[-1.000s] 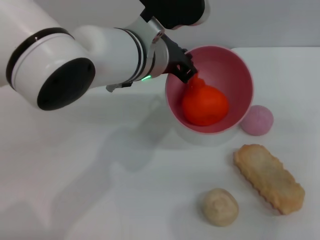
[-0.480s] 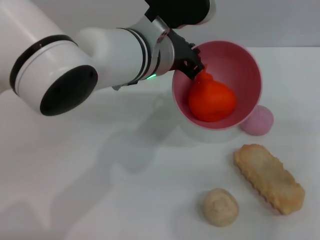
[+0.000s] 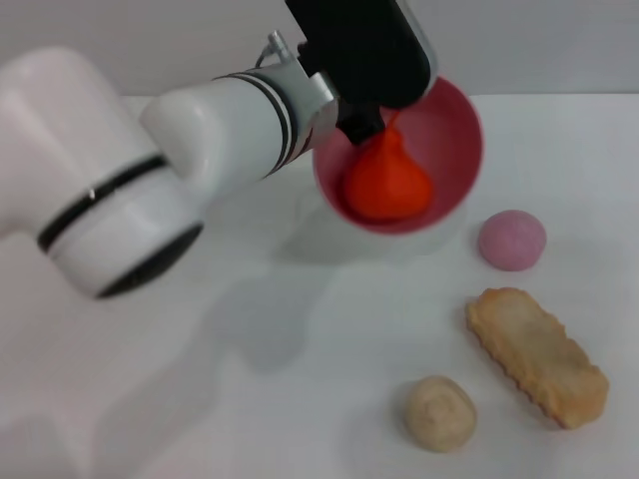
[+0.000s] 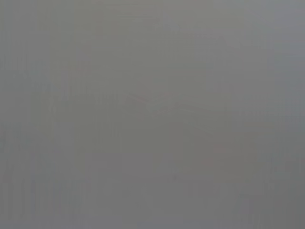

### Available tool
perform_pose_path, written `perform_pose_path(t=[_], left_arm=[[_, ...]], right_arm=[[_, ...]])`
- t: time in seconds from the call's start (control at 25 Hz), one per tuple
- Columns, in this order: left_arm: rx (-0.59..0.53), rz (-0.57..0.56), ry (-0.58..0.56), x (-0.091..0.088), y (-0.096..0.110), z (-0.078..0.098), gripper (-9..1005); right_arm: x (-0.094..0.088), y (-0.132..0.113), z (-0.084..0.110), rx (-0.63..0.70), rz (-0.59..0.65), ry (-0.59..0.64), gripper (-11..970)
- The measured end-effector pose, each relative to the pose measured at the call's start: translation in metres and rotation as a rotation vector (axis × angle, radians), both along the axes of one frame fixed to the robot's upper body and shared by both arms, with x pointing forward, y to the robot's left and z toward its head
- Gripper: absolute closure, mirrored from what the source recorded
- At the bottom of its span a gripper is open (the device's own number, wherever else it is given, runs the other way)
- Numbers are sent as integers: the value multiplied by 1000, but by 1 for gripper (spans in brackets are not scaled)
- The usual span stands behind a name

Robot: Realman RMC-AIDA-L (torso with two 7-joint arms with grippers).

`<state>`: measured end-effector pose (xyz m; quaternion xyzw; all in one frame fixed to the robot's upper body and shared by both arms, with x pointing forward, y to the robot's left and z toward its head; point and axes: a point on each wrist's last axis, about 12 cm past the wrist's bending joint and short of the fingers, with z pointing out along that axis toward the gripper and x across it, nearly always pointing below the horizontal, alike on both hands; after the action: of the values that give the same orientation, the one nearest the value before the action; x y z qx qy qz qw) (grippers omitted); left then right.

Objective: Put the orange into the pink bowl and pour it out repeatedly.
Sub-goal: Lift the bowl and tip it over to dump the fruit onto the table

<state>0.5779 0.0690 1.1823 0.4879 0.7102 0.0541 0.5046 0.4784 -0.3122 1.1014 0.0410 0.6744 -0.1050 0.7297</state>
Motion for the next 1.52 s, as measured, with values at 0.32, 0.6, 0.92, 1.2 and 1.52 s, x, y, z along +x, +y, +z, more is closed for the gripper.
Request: perform_pose_path(t=[0.32,0.6,0.92,1.2,1.52], left_arm=[[32,-124,-267,-13,4,-14,951],[54,-210,-350,-28,7,-28,950],[-77,-337,-421,-46,12,-36,950],[-20,-400,-499,-50,10,-35,950],[72,-418,-605,-41,17,-29,950]], right_arm=[[-2,2,0,5,4,0,378],[-2,3,2,7,6,-5,377],[0,6,6,0,19,-13,377],[0,9,7,-1,29,-13,376],[0,12,7,1,39,-15,376]])
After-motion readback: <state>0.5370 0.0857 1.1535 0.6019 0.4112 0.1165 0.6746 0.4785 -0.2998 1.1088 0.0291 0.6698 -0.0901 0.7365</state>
